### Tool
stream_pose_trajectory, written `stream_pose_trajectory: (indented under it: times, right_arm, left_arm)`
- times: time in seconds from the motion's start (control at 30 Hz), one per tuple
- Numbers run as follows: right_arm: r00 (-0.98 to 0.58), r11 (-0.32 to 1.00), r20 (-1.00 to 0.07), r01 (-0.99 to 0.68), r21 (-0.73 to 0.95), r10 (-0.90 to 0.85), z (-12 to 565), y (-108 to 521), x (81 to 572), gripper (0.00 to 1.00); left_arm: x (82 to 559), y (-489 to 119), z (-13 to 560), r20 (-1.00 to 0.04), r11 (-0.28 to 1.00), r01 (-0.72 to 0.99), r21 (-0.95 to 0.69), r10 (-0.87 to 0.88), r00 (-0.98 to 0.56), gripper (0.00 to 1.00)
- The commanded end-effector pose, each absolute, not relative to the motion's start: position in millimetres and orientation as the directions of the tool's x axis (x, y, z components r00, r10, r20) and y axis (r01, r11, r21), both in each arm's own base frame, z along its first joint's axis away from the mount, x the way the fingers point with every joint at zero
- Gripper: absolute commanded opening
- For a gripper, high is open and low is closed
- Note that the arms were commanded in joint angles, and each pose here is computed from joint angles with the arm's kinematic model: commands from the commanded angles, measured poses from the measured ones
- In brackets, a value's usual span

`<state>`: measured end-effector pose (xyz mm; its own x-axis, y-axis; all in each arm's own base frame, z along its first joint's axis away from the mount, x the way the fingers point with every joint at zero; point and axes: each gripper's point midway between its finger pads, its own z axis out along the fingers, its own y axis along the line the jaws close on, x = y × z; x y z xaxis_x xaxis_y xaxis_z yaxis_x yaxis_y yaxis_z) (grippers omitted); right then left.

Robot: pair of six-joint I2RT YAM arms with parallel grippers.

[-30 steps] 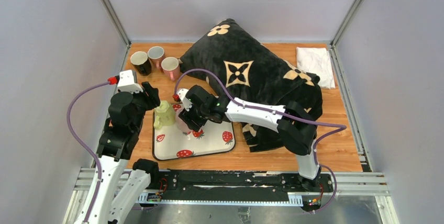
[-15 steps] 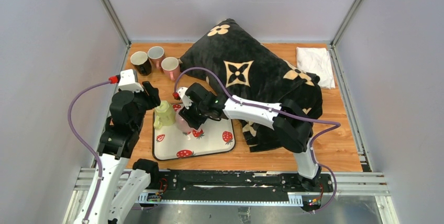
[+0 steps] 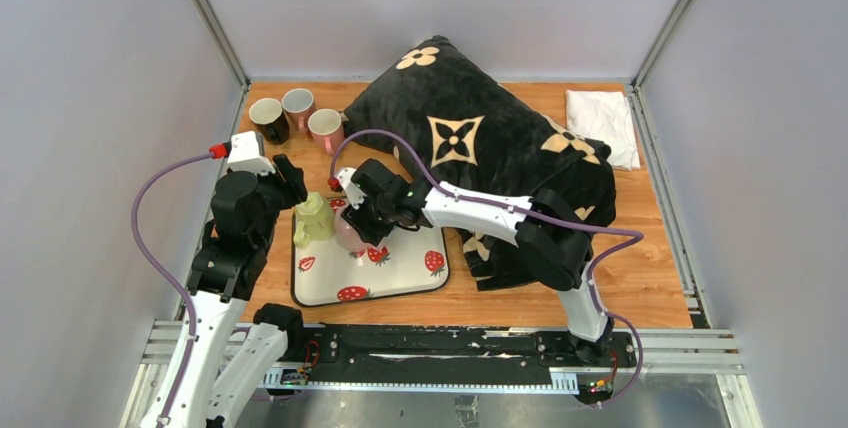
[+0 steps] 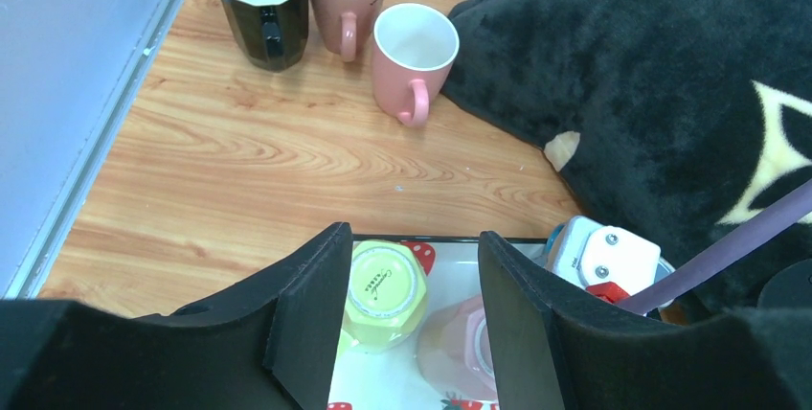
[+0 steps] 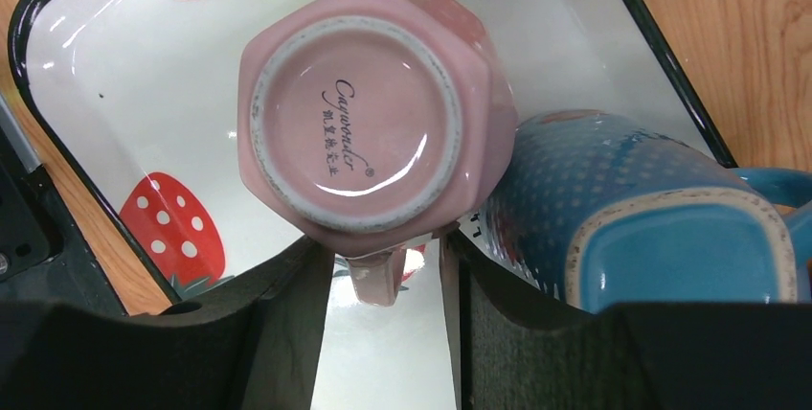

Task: Turn the mug right side up
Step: Turn over the cup on the tray.

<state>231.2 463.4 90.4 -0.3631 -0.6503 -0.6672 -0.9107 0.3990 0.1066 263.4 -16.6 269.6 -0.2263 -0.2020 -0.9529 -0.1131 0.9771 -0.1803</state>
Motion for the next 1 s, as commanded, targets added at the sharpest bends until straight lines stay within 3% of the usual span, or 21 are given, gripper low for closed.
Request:
stream_pose_trajectory:
  times: [0.0,0.53,0.97]
  right_arm:
    - [-0.354,0.396,-0.670,-0.913,0.095,-0.653,90.1,466.7,239.3,0.49]
    - [-0.357,0.408,-0.662,-0.909,0.084,-0.659,83.8,466.4,242.8,0.38]
    - [-0.349,0.401,-0.678,-0.912,0.087,-0.646,97.1,465.3,240.2,0.04]
  left_arm:
    - [265.9,-13.5,273.6,-0.960,0.977,-0.121,-0.174,-0.196,-0.201,0.59]
    - [266.1,-12.6,273.5,-0.960,0.977,-0.126,-0.172,-0.194,-0.200,0.60]
    - [266.5,-11.5,273.8,-0.961,0.977,-0.131,-0.169,-0.193,-0.198,0.60]
